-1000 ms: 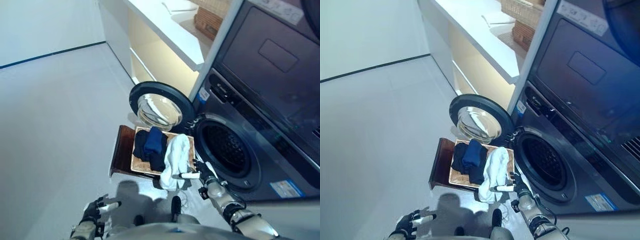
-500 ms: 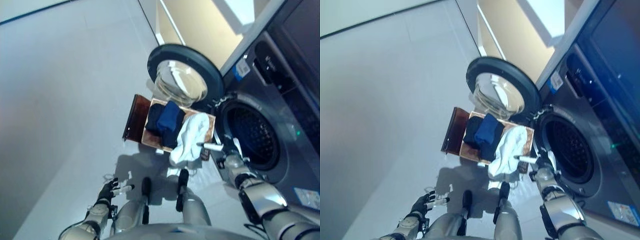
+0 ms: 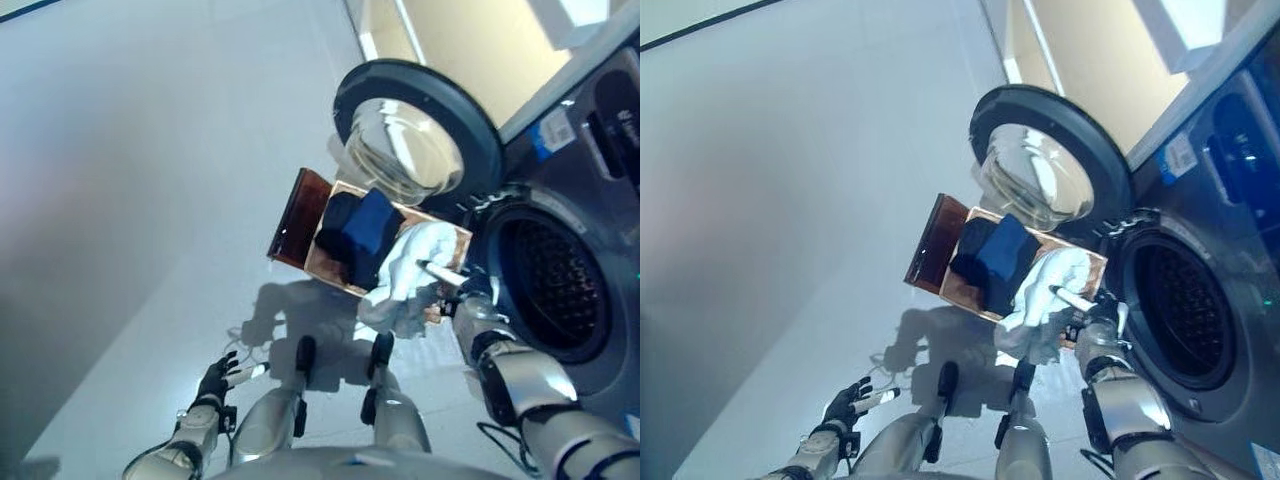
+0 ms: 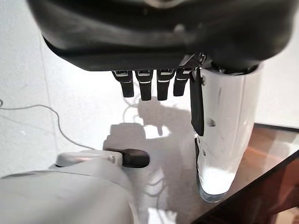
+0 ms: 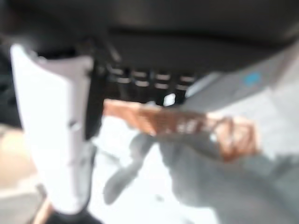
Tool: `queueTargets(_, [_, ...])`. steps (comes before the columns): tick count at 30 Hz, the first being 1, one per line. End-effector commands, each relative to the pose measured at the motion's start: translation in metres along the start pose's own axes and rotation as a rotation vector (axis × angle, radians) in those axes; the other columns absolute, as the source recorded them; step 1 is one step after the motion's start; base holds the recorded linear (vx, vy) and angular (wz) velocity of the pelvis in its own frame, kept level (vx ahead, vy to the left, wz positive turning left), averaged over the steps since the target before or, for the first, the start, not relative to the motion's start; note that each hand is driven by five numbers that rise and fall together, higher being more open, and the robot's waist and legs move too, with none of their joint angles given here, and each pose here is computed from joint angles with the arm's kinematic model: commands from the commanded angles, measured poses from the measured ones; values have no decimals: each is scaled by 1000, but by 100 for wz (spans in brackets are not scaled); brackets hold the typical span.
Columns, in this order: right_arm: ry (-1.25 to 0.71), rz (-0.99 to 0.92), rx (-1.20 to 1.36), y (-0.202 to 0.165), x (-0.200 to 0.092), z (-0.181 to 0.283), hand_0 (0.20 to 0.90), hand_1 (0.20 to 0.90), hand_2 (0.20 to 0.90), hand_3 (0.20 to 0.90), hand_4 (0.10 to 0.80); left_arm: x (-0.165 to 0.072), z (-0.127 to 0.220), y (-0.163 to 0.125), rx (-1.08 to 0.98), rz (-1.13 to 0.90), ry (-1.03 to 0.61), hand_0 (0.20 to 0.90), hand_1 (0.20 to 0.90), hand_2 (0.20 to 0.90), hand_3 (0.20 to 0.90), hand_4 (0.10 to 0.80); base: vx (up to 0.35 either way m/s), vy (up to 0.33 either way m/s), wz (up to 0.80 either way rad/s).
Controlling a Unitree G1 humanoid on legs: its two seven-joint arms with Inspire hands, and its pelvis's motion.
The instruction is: Pick up the clothes and place them into the washing machine
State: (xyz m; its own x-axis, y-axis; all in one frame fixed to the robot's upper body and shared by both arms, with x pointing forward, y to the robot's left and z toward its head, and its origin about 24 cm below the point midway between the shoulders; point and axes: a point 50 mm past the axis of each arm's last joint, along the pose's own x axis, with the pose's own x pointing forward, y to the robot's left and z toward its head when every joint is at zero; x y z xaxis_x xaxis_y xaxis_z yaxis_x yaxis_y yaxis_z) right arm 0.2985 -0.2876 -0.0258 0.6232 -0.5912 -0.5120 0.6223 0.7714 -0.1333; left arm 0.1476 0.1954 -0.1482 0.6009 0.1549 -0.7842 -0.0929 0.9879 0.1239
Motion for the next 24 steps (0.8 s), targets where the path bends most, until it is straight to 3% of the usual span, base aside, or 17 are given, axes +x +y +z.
queueTargets(1, [-119, -66, 135, -10, 5, 50, 900, 900, 900, 900, 800, -8, -24, -3, 13, -10, 55, 900, 900, 900, 900, 800, 53, 22, 11])
queueTargets(18, [-185, -117, -22, -13, 5, 79, 900, 900, 900, 900, 800, -1, 7, -22, 35, -66, -61, 900, 900, 900, 900, 800, 4, 10, 13])
queueTargets(24, [-192, -27, -73, 4, 2, 72, 900, 900, 900, 900, 800, 5, 26, -14, 4, -21, -100, 900, 900, 900, 900, 800, -49, -1, 3])
